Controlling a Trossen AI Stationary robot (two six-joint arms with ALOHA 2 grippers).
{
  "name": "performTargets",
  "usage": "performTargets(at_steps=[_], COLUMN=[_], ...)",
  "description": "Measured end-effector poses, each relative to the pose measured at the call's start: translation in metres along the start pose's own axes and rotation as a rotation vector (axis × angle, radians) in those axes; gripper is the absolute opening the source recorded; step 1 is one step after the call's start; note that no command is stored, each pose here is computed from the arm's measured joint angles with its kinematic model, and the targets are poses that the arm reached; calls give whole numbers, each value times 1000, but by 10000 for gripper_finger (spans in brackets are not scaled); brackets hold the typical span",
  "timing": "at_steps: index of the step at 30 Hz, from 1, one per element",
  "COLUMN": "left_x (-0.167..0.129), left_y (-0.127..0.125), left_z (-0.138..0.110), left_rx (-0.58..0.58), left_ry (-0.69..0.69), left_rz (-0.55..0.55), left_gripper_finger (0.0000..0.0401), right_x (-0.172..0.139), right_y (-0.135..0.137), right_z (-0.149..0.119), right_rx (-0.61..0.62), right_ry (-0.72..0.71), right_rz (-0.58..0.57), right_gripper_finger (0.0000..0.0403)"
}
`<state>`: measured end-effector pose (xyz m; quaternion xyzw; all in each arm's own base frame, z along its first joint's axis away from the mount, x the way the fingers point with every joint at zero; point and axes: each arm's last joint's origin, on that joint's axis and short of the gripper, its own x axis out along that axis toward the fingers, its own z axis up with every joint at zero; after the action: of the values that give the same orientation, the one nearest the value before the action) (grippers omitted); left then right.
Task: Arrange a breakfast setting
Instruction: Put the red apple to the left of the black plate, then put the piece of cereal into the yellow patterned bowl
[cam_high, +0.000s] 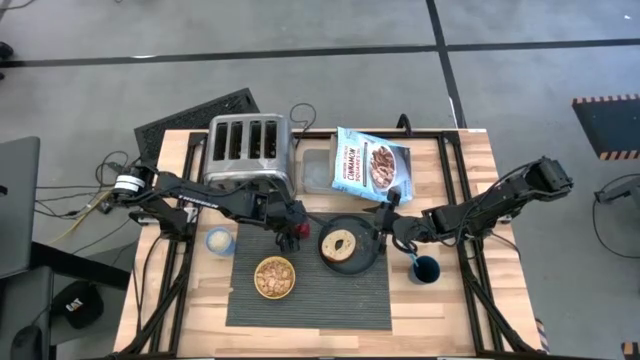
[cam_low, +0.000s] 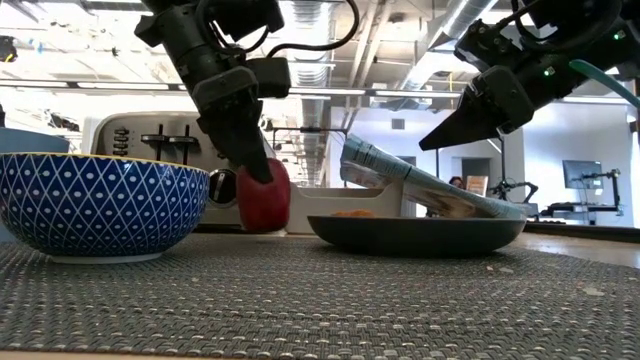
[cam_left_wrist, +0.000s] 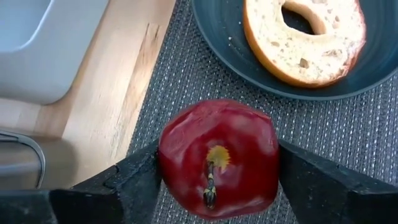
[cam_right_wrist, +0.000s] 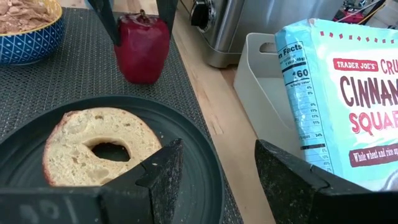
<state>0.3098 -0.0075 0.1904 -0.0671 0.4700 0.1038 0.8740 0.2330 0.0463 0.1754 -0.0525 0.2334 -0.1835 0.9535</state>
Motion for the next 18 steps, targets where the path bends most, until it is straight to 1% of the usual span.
performTargets(at_steps=[6,10,14,18], left_x=[0,0,0,-16], left_y=[0,0,0,0], left_z=[0,0,0,9], left_rx=[0,5,35,54], left_ry=[0,0,4,46], left_rz=[3,4,5,16], left_gripper_finger=[301,302,302,302], right_x=[0,0,0,0], right_y=[0,0,0,0], right_z=[0,0,0,0], right_rx=[0,0,-1,-1], right_ry=[0,0,0,0], right_rz=[0,0,0,0], right_gripper_finger=[228,228,228,228])
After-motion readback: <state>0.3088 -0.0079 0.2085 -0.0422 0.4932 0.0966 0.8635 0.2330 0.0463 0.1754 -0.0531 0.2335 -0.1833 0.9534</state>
